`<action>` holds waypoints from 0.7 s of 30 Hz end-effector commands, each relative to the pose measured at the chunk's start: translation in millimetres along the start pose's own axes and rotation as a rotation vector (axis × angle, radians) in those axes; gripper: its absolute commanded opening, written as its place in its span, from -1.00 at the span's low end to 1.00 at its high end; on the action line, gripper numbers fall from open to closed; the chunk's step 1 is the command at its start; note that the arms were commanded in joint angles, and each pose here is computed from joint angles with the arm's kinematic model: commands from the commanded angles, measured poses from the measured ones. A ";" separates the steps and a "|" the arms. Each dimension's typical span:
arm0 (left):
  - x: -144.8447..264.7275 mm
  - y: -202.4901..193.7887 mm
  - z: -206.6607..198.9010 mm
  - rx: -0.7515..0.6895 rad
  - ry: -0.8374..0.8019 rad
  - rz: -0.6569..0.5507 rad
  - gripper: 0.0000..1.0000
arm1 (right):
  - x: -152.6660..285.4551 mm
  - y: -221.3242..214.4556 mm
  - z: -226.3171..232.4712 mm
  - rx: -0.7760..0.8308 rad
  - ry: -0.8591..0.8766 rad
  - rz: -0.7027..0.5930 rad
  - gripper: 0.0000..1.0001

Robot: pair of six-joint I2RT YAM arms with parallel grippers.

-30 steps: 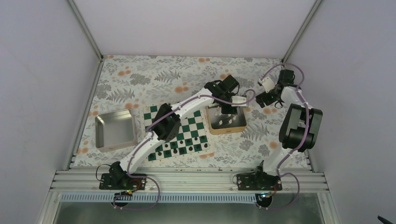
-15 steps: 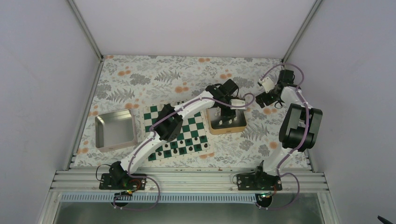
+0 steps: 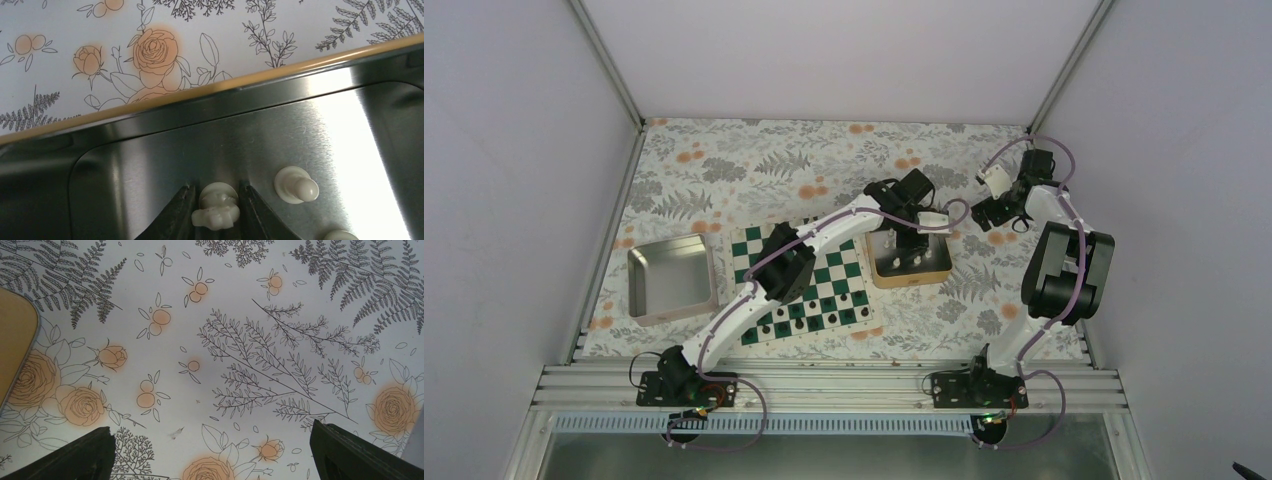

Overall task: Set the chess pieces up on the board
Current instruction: Pick up the chess piece from the storage box.

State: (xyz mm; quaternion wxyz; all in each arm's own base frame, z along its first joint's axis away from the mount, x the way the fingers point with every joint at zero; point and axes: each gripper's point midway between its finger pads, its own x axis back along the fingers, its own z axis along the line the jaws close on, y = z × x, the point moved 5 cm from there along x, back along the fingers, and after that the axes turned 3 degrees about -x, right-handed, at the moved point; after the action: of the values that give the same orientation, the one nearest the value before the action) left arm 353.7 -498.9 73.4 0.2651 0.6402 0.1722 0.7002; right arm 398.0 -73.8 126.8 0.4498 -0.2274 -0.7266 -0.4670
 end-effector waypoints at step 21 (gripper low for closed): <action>53.0 34.8 15.4 -0.072 0.106 -0.045 -0.65 | -1.5 -0.7 -2.8 -0.006 0.016 -0.007 1.00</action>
State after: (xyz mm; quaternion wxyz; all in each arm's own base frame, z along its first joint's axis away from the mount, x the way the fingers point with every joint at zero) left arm 358.0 -497.0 86.7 0.2674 0.6255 0.1699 0.7130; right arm 398.0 -73.7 126.1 0.4508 -0.2275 -0.7260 -0.4669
